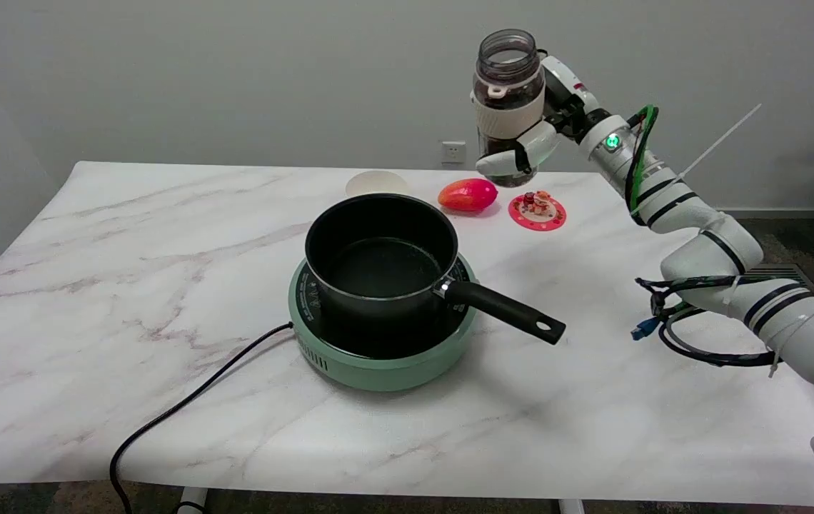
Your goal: Pour the contents of the bottle into the soup pot.
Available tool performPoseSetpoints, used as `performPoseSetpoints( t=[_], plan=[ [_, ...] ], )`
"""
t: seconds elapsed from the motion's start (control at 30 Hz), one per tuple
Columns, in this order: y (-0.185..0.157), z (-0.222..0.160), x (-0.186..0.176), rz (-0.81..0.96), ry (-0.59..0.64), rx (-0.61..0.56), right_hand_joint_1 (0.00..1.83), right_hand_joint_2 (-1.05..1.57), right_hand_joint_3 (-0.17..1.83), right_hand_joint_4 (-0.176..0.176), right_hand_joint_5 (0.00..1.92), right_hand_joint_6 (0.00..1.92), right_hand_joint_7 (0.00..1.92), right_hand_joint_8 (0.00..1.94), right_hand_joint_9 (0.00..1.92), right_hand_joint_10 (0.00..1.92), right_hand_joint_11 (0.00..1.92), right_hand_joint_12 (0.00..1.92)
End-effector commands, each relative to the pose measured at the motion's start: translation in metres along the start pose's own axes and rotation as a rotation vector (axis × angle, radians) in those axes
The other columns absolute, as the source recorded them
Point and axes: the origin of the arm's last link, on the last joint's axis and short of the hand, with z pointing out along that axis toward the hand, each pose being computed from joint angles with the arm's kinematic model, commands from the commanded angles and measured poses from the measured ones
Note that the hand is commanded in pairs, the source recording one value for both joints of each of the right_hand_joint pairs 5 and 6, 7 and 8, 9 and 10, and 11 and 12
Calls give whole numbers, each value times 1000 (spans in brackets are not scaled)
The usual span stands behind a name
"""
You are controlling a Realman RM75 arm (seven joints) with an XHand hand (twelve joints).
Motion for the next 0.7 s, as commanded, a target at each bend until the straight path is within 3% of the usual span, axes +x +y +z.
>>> performPoseSetpoints(
  t=[0.03,0.23,0.7],
  plan=[
    [-45,11,-19,-235,-109,86,1558,867,644,0,1916,1916,1920,1920,1381,1381,1182,1182],
    [-58,11,-28,-365,-149,117,1562,876,642,0,1920,1920,1920,1920,1386,1386,1187,1187],
    [-70,0,-52,-868,-221,138,1561,885,636,0,1920,1920,1920,1920,1392,1392,1194,1194]
  ],
)
